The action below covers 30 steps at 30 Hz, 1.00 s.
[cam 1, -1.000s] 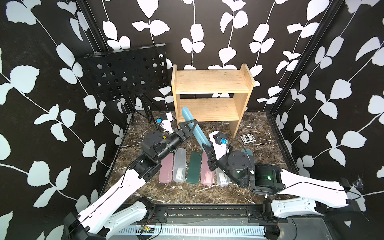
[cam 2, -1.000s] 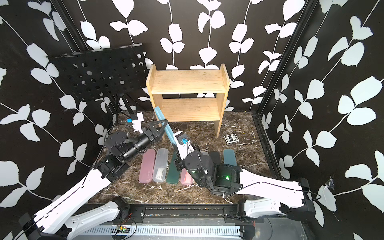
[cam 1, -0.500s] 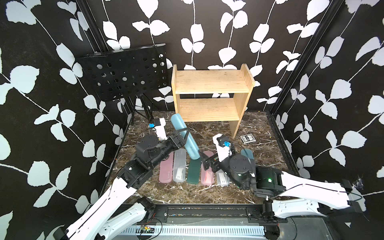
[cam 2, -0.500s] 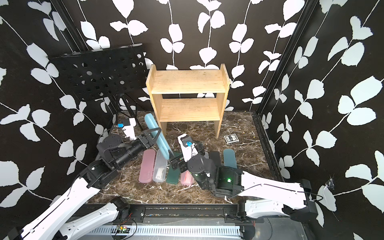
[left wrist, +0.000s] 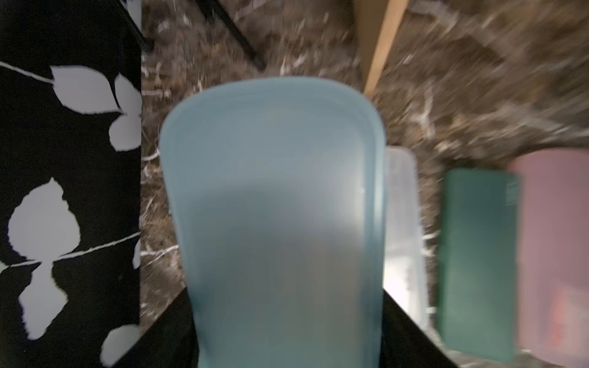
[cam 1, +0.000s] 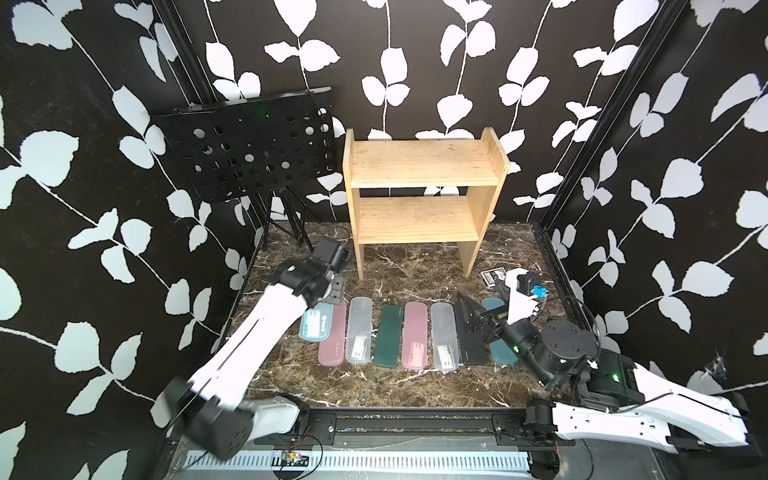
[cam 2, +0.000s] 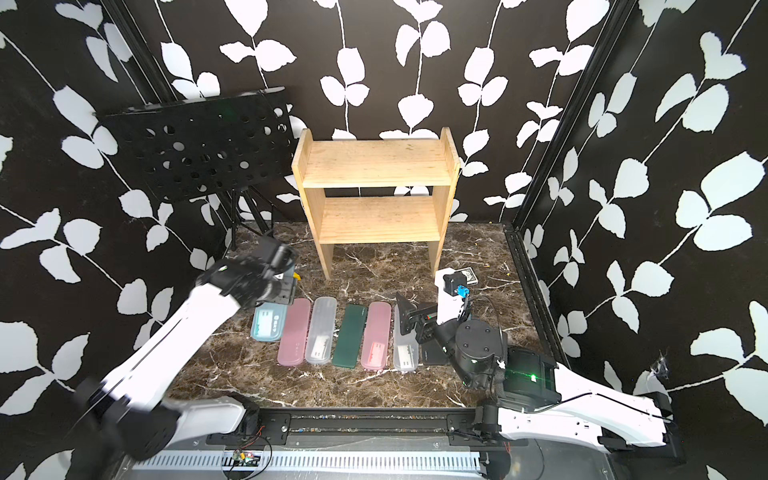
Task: Remove the pencil cases from the shelf
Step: Place the pencil case at the center of the board.
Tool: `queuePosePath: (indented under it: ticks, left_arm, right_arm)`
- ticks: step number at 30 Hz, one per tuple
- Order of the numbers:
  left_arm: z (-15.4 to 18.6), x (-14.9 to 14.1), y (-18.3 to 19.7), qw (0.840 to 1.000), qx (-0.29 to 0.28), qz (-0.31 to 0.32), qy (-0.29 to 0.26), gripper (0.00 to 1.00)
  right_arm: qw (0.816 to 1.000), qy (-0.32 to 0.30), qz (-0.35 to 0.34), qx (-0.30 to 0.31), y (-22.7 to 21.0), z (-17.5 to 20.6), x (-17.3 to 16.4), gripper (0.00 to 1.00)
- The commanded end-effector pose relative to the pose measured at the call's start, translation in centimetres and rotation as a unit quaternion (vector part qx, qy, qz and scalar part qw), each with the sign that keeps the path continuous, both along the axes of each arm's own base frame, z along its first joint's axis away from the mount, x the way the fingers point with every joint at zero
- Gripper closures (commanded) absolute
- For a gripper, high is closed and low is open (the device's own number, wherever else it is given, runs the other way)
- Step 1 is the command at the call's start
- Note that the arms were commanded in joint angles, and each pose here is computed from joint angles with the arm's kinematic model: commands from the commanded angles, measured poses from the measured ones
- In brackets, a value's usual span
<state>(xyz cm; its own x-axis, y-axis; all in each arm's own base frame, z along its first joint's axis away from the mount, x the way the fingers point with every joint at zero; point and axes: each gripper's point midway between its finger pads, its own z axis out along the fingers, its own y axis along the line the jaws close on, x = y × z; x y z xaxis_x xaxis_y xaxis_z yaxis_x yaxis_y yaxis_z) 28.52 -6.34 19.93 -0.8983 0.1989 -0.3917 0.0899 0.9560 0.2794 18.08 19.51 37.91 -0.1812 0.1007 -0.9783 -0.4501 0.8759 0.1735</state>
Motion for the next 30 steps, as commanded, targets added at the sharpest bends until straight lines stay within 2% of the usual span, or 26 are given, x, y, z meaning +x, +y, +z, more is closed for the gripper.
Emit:
queuePosePath:
  ticks: [1,9,15,21,30]
  left_arm:
    - [-2.4,-1.1,3.3,0.996,0.055,-0.001,0.066,0.48]
    - [-7.3,1.5,4.7,0.995,0.014,0.027,0.093,0.47]
    - [-10.5,2.4,4.9,0.993,-0.004,0.029,0.113,0.47]
    - [-13.1,2.2,6.0,0.988,0.013,0.032,0.148,0.46]
    - [-14.3,2.0,7.0,0.984,0.035,0.044,0.17,0.45]
  right_arm:
    - [1.0,0.02,-0.01,-0.013,-0.6,-2.2,0.3,0.01]
    - [0.998,0.049,-0.021,-0.043,-1.3,-4.6,1.4,0.01]
    - [0.995,0.089,-0.018,-0.033,-1.2,-6.5,2.8,0.01]
    - [0.993,0.11,-0.018,-0.032,-0.7,-7.7,3.5,0.01]
    - [0.991,0.127,-0.013,-0.032,0.2,-8.2,4.3,0.01]
